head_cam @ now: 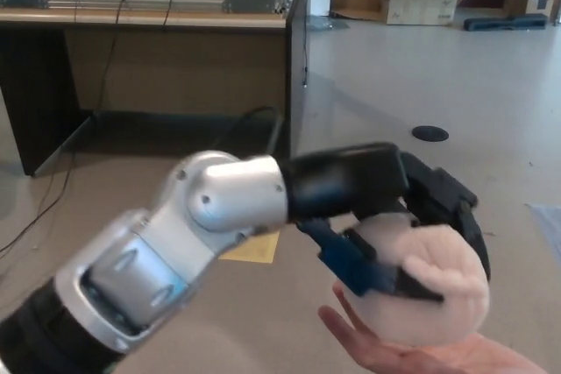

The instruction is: The robot extends its left hand to pick up an emotional support dumpling from the palm of a person and brings its hand down by its side. Then it extends its arm again to hand the dumpling back to the person.

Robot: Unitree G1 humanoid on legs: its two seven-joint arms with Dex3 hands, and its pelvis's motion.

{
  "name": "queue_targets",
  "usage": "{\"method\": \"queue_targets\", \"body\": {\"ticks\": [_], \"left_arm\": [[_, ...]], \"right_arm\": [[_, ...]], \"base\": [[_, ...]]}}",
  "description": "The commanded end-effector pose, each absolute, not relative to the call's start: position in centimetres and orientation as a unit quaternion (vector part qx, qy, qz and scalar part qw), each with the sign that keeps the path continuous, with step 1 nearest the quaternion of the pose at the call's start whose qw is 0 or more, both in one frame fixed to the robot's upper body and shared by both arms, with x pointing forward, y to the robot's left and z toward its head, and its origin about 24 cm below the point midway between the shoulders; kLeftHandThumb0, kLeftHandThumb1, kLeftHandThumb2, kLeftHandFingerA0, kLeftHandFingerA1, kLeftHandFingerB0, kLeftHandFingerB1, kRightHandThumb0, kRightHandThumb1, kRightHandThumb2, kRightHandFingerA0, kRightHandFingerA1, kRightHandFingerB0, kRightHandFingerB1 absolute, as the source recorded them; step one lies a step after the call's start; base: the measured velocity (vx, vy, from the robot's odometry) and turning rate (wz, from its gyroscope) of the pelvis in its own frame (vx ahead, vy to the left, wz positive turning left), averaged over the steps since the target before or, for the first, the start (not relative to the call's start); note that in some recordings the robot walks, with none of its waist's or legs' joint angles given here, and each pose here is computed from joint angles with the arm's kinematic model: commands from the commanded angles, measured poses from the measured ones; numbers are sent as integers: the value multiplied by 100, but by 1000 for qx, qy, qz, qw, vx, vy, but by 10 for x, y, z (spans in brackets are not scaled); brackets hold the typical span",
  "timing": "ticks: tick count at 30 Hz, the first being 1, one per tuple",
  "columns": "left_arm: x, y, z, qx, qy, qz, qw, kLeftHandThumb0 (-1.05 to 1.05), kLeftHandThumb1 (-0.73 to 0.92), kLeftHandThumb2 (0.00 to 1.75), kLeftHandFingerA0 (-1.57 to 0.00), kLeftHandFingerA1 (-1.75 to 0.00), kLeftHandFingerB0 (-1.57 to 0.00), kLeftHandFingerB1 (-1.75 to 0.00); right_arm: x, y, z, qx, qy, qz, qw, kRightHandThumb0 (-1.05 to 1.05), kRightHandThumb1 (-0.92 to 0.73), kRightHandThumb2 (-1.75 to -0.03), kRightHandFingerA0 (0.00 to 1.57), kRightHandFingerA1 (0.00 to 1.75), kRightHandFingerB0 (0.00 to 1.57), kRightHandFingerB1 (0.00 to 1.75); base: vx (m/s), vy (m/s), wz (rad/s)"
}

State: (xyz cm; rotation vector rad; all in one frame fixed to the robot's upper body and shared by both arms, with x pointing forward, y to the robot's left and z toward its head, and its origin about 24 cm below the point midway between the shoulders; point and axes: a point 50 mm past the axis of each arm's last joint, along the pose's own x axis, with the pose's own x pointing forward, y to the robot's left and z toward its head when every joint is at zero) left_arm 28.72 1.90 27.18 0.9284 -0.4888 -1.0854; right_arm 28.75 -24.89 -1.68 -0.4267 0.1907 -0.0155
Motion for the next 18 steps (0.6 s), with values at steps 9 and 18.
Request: {"method": "queue_targets", "body": {"ticks": [9,18], "left_arm": [[283,2,252,453,-251,-482,706,-14,71,68,-77,-157,-81,-114],[285,1,252,505,-293,-414,699,-37,28,89,0,-48,0,-49]], "right_arm": [[295,-249,-6,-231,69,-2,971,-46,-69,-61,80,47,58,41],[299,-250,-2,-296,79,31,951,-64,-68,-104,88,71,54,57]], "base": [[0,0,0],[0,0,0]]}}
